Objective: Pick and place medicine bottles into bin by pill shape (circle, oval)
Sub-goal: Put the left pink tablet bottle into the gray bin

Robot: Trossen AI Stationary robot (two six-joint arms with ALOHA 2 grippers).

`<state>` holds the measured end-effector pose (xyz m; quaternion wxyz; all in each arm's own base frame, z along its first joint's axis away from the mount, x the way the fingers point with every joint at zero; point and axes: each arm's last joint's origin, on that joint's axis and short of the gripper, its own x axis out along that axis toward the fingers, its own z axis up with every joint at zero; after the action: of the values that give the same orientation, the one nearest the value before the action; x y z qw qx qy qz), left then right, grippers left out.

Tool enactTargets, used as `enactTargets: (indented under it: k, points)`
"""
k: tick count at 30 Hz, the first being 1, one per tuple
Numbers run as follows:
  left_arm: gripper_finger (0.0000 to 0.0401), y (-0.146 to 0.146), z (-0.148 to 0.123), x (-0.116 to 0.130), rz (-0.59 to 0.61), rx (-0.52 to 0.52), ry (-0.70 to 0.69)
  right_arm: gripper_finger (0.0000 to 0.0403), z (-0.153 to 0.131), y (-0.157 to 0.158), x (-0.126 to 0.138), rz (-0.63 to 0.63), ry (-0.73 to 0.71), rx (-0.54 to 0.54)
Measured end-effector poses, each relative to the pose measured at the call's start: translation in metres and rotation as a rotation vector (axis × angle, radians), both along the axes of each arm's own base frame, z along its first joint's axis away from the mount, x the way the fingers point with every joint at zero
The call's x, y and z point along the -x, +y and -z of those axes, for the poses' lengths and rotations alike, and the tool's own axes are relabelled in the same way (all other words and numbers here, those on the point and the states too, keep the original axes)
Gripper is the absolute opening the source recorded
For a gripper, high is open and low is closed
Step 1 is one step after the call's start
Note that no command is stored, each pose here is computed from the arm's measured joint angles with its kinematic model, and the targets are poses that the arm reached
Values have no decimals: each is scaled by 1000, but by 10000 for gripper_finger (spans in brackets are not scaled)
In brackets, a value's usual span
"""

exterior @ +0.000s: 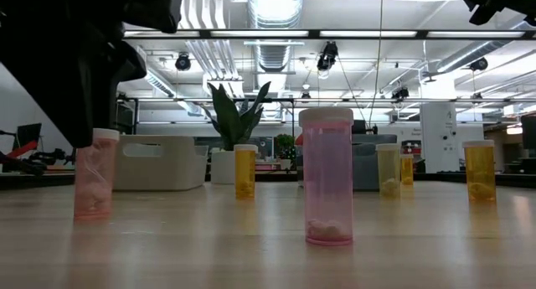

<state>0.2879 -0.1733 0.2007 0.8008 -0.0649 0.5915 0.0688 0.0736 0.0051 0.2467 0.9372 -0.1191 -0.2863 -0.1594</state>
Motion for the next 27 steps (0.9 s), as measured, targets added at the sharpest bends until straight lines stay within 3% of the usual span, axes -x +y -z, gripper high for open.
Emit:
enactTargets:
  k: [8,13,19,24,27]
  points:
    - [99,0,-4,-1,4,-1,6,215,0,0,0,6,4,-3]
    - [99,17,-30,2,-12,-11,38,215,0,0,0,6,6,-3]
    - [98,59,-73,14,-67,-20,-25,215,0,0,0,6,7,-2]
    - [98,110,-105,34,-151,-173,-91,215,0,0,0,6,8,-4]
    - [97,145,-118,45,-227,-203,-126,215,0,0,0,7,8,-3]
